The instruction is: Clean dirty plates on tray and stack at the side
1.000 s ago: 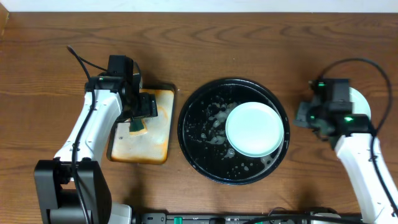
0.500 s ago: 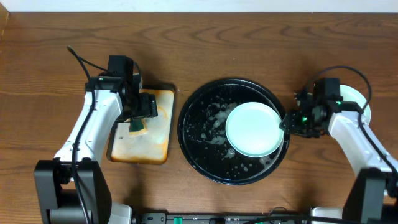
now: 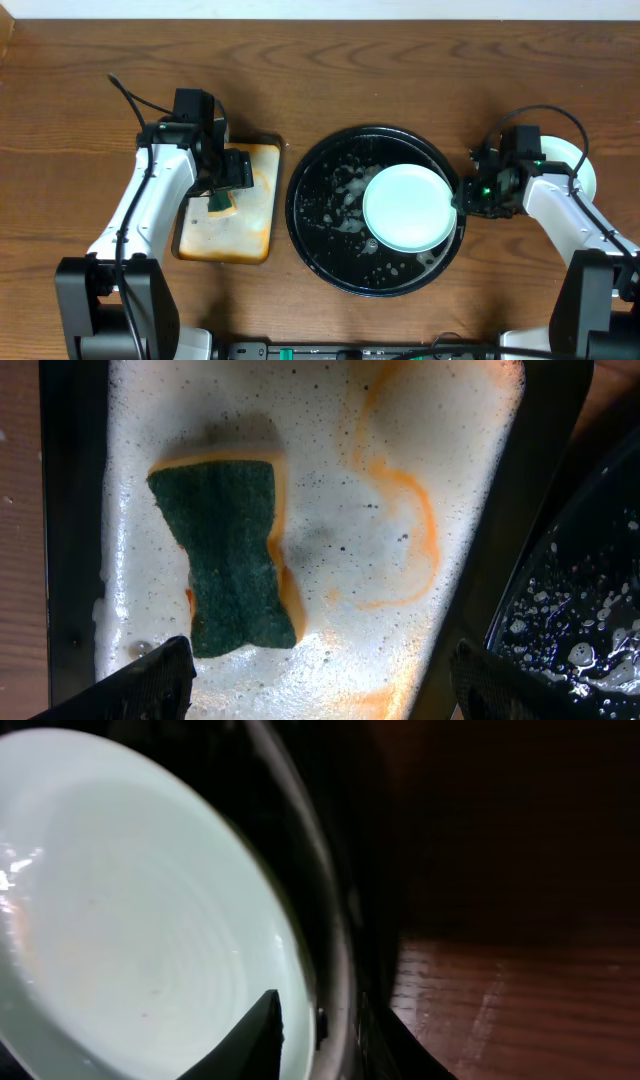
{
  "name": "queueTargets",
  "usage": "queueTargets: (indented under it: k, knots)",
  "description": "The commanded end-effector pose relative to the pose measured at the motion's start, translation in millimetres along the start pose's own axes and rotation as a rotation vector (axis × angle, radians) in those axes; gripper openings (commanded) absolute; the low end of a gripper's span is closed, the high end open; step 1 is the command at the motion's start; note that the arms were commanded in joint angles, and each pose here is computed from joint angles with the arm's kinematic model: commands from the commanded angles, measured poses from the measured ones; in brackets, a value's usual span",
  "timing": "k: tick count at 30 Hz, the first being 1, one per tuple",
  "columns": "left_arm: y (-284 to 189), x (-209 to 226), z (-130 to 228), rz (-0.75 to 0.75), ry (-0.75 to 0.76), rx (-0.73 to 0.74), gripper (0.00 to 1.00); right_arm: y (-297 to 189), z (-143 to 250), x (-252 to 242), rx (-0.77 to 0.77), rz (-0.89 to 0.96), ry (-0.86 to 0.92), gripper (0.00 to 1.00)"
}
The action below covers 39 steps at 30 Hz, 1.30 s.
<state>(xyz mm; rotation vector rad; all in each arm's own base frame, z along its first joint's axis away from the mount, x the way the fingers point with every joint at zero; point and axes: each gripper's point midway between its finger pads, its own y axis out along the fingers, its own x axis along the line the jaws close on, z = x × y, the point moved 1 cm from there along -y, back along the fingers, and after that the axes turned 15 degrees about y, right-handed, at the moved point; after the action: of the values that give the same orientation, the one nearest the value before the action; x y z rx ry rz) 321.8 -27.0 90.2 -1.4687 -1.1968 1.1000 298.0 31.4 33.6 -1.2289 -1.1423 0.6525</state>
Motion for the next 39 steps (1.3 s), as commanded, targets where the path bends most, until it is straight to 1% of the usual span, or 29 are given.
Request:
queueTargets:
  k: [1,5,10,14,20,23,25,26,31,36,39]
  knots:
    - [4.9,-0.8,3.8,0.008,0.010,0.020,0.83,3.3,3.6,0.7,0.009,-0.003,-0.008,0.24]
    - [4.9,-0.8,3.8,0.008,0.010,0.020,0.83,5.2,7.5,4.1,0.020,-0.012,-0.025,0.18]
    - [4.9,-0.8,3.8,0.008,0.010,0.020,0.83,11.9,13.5,7.6,0.022,-0.010,-0.051,0.17]
    - [5.0,-0.9,3.8,0.008,0.010,0.020,0.83,14.3,12.9,7.6,0.012,-0.014,-0.044,0.19]
    - [4.9,-0.8,3.8,0.008,0.010,0.020,0.83,18.7,13.3,5.6,0.000,-0.016,-0.048,0.16]
    - [4.9,-0.8,3.8,0.008,0.010,0.020,0.83,21.8,16.6,3.4,0.003,-0.016,-0.034,0.12]
    - [4.9,-0.8,3.8,0.008,0.010,0.020,0.83,22.1,16.9,3.1,0.004,-0.015,-0.033,0.03]
    - [4.9,-0.8,3.7,0.008,0.010,0.019,0.83,22.0,15.4,3.9,-0.003,-0.018,-0.035,0.01]
    - [4.9,-0.8,3.7,0.008,0.010,0.019,0.83,2.9,-3.6,17.8,-0.094,-0.056,-0.063,0.01]
    - [4.9,-0.8,3.8,0.008,0.010,0.020,0.83,-49.2,-24.4,48.8,-0.263,-0.128,-0.137,0.01]
    - [4.9,-0.8,3.8,0.008,0.010,0.020,0.83,-77.5,-26.7,64.5,-0.371,-0.121,-0.202,0.01]
